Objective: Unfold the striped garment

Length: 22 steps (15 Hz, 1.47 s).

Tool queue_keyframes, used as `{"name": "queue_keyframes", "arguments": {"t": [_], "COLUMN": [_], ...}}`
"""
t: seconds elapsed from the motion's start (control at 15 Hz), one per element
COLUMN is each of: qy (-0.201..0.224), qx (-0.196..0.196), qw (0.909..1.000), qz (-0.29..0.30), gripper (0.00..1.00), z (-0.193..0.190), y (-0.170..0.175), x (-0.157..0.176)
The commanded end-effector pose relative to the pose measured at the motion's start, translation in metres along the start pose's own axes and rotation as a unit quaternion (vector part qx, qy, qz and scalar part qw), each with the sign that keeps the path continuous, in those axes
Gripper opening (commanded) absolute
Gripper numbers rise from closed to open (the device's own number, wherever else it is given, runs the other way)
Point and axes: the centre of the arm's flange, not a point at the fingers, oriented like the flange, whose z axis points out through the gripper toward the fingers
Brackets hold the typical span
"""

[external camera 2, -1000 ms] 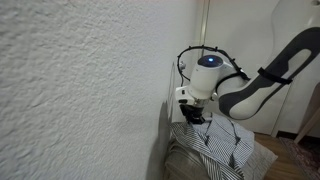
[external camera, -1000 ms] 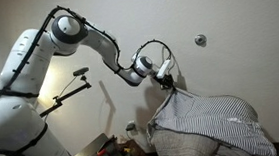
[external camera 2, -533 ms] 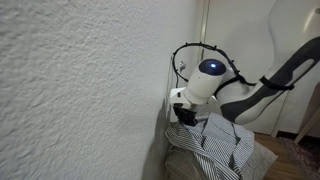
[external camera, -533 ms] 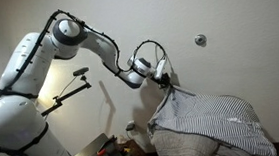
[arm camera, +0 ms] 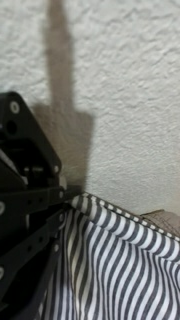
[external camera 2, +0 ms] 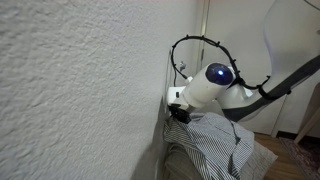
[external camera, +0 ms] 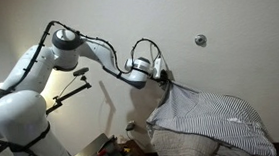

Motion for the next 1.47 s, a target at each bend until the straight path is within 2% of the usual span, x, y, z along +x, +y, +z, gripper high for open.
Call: {"name": "queue_keyframes", "arguments": {"t": [0.0,0.13,0.2,0.27,0.33,0.4,0.47,0.73,1.0,1.07,1.4], "qy": [0.005,-0.002,-0.011,-0.011,-0.012,-0.011,-0.008,-0.007,-0.017,-0.027,-0.078], "qx": [-0.032,-0.021,-0.009,-0.004,0.008,0.007,0.011,-0.007,-0.013,-0.010,0.005], "qw": [0.9995,0.9998,0.9998,0.9998,0.9995,0.9993,0.9991,0.9981,0.9962,0.9954,0.9851], "qz": [-0.006,0.001,0.010,0.017,0.028,0.034,0.039,0.060,0.085,0.092,0.153], "gripper": [0.03,0.11,0.02,0.05,0.29,0.30,0.36,0.67,0.97,1.00,1.00], "z": [-0.002,0.001,0.004,0.005,0.004,0.004,0.003,-0.017,-0.060,-0.070,-0.104], "y": [-0.007,-0.009,-0.009,-0.011,-0.011,-0.011,-0.012,-0.005,0.004,0.004,-0.001], "x": [0.016,0.015,0.012,0.010,0.007,0.003,-0.001,-0.021,-0.050,-0.060,-0.118]}}
